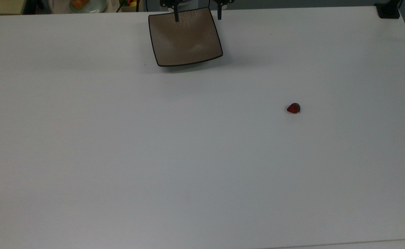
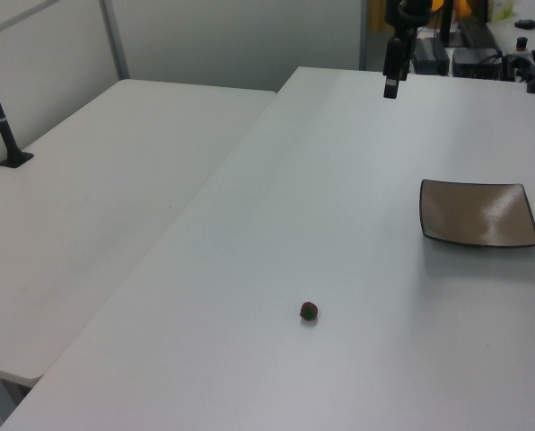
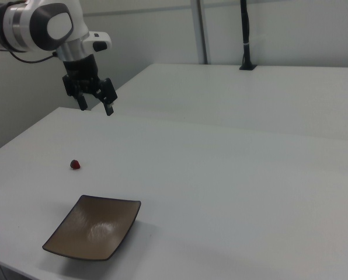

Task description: Strawberries on a ceramic plate

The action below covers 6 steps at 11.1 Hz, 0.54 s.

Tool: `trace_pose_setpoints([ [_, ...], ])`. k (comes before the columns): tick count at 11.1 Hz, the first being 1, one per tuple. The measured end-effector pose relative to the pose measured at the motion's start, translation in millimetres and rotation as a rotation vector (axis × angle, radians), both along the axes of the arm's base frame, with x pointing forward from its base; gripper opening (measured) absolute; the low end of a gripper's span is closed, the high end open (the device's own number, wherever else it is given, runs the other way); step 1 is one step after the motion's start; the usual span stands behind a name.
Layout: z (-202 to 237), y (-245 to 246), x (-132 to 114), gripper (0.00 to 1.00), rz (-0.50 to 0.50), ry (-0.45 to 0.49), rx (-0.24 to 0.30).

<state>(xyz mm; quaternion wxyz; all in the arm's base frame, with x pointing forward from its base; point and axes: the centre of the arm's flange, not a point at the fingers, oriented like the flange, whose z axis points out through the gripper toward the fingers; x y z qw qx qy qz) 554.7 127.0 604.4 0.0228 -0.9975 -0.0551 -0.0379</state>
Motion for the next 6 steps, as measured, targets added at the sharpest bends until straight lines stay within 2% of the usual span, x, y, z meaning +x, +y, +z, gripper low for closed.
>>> trace_pose_setpoints([
  [6, -5.1, 2.5, 1.9, 1.00, 0.008, 0.008, -0.003],
])
